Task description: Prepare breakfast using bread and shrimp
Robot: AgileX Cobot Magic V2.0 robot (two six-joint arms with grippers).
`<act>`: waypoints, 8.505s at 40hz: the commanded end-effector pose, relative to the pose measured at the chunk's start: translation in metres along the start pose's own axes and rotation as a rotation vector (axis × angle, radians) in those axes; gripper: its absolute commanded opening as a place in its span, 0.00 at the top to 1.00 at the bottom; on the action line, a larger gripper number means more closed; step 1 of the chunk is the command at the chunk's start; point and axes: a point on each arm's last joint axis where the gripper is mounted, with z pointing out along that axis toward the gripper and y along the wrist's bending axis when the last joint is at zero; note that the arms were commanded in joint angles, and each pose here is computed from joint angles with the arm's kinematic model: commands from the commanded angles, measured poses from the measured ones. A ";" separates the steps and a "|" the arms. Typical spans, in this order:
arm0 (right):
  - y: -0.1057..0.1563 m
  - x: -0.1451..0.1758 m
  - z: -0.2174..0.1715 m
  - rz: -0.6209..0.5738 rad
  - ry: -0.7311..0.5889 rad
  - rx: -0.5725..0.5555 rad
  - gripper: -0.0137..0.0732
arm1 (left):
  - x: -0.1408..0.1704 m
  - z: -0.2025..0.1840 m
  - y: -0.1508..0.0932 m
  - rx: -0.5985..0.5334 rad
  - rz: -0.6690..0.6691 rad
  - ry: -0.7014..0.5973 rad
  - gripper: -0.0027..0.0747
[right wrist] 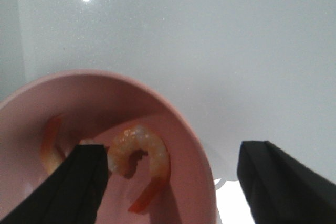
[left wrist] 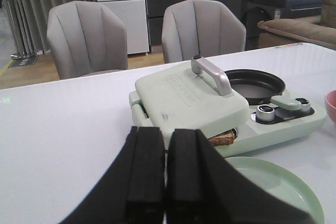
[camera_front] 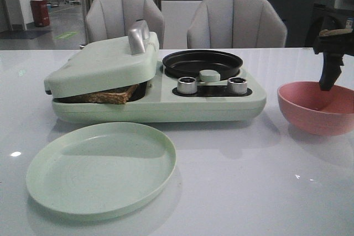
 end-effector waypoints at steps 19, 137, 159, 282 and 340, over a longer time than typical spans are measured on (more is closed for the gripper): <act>0.002 -0.030 0.015 -0.019 -0.012 0.000 0.60 | -0.014 -0.001 0.001 -0.010 -0.025 -0.086 0.82; 0.167 -0.053 -0.005 -0.985 -1.798 0.158 0.69 | -0.014 -0.001 0.001 -0.010 -0.025 -0.086 0.82; 0.150 -0.079 -0.003 -0.486 -1.601 0.009 0.69 | -0.014 -0.001 0.001 -0.010 -0.025 -0.086 0.82; 0.037 -0.011 -0.227 -0.324 -0.521 -0.233 0.30 | -0.014 -0.001 0.001 -0.010 -0.025 -0.086 0.82; -0.019 0.244 -0.210 -0.324 -1.020 -0.411 0.36 | -0.014 -0.001 0.001 -0.010 -0.025 -0.086 0.82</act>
